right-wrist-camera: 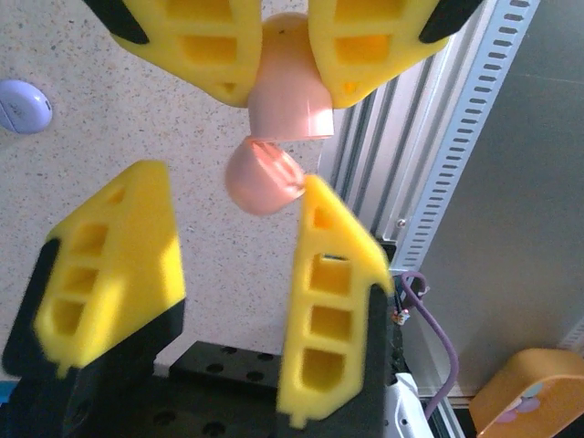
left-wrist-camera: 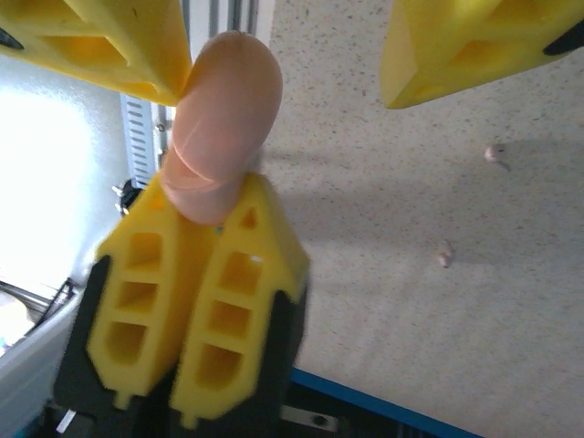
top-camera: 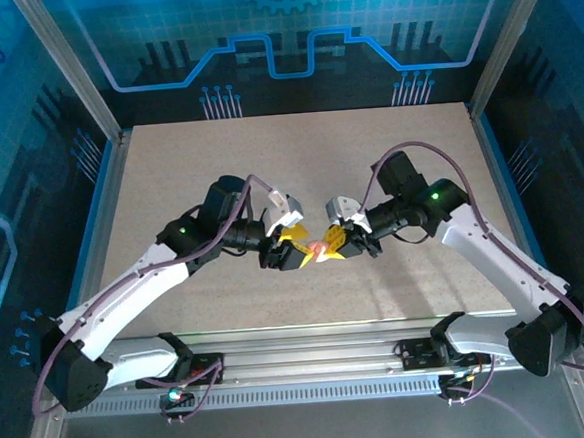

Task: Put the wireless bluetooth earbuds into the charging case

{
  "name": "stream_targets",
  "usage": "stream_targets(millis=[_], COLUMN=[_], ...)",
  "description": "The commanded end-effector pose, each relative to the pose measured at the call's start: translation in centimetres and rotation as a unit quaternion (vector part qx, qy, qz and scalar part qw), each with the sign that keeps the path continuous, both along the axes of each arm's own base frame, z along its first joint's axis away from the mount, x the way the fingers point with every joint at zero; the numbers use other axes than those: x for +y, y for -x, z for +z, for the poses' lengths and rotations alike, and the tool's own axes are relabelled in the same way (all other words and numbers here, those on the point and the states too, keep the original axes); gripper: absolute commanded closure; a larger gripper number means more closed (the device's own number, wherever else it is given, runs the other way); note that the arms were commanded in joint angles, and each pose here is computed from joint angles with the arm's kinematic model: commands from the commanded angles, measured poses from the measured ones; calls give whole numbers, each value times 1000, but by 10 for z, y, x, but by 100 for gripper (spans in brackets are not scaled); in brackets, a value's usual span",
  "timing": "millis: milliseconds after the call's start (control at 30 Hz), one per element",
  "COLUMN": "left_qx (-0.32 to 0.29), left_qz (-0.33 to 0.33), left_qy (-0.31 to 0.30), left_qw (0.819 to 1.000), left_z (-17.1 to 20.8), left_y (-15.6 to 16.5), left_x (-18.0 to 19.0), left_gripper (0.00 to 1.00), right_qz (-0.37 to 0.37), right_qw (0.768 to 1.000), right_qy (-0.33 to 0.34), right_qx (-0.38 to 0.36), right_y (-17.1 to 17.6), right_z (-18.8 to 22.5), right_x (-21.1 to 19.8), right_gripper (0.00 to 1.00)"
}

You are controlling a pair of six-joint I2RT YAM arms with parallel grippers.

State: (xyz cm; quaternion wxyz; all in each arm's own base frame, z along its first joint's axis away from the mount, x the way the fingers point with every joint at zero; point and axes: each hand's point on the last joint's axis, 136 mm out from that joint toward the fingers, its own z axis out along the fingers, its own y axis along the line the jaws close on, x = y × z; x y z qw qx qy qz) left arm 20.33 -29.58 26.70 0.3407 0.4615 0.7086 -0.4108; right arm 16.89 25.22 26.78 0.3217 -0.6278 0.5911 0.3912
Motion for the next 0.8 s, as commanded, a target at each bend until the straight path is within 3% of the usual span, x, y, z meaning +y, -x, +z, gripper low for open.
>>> stream_targets(millis=[0, 267, 433, 567, 767], left_qx=[-31, -38, -72, -115, -119], left_qz=[56, 54, 40, 43, 11], left_qy=[4, 28, 103, 181, 222], left_qw=[998, 997, 991, 976, 968], left_z=[7, 15, 32, 43, 42], left_y=[-20, -20, -11, -9, -2], left_x=[8, 7, 4, 4, -2], left_gripper=[42, 39, 38, 38, 39], right_qz=[11, -36, -106, -132, -154], right_qw=[999, 998, 991, 982, 971], right_qy=[-20, -43, -82, -129, -180], right_qx=[32, 40, 32, 27, 42], right_y=[16, 3, -19, -26, -29], right_z=[5, 6, 9, 23, 27], right_x=[-4, -10, -19, -24, -23], right_gripper=[92, 93, 92, 92, 91])
